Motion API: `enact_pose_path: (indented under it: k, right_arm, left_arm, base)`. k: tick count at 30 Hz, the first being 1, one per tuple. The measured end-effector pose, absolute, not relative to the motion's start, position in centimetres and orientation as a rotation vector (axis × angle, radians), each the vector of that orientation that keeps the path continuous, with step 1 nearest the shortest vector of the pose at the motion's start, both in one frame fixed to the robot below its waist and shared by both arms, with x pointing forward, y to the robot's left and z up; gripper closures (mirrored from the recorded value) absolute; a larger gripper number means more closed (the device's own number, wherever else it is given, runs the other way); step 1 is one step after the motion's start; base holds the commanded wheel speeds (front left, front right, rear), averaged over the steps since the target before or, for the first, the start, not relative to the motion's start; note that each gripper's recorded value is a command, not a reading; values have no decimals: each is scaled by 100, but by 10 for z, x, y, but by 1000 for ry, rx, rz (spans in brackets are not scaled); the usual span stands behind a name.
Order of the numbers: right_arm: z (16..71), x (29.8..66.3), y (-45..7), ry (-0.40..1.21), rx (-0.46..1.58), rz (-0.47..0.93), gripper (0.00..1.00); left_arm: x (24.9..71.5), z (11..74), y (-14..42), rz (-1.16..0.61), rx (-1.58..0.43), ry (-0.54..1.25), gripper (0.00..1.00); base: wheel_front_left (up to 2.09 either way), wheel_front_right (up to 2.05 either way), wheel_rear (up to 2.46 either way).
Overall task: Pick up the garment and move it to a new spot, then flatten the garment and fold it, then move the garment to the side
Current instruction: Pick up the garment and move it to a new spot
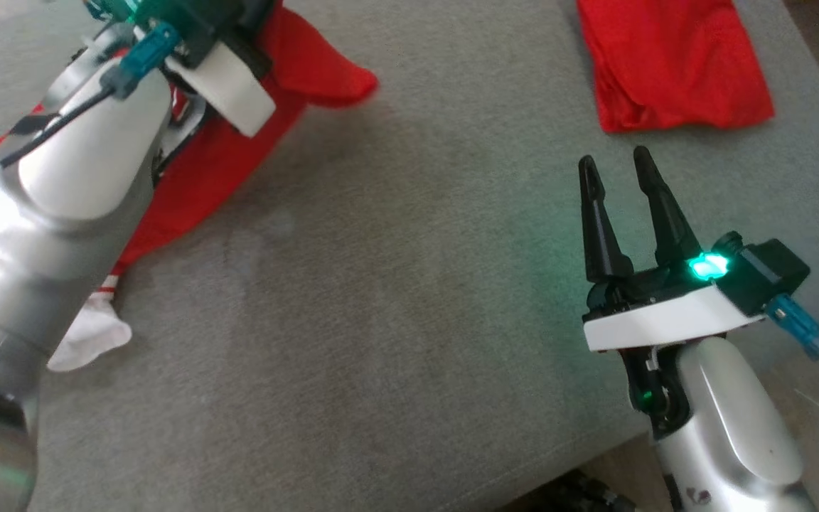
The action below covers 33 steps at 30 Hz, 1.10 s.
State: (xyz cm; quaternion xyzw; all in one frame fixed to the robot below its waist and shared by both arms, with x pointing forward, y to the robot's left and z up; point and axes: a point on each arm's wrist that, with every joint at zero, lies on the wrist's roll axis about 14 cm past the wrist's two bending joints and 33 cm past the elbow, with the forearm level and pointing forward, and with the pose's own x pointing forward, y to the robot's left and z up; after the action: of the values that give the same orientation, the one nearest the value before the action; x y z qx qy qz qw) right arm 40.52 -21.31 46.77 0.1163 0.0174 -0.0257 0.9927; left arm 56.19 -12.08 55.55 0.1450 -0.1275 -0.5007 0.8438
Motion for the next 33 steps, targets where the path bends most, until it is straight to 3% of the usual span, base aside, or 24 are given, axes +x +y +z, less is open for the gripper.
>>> enact_pose_path:
  k: [1, 9, 19, 33]
  right_arm:
    - [467, 405, -215, 36, 231, -57, 0]
    - [469, 408, -213, 29, 233, -48, 0]
    - [479, 417, -186, 0, 207, 39, 0]
    - [484, 392, -144, -1, 193, 154, 0]
  left_arm:
    - [565, 551, -122, -1052, 310, -259, 0]
    - [589, 554, -96, -909, 305, -235, 0]
    - [567, 556, -30, -756, 214, -205, 0]
    - [438, 511, 91, -383, -34, -41, 0]
  base:
    - [0, 0, 0]
    - [0, 0, 0]
    - [0, 0, 0]
    - [0, 0, 0]
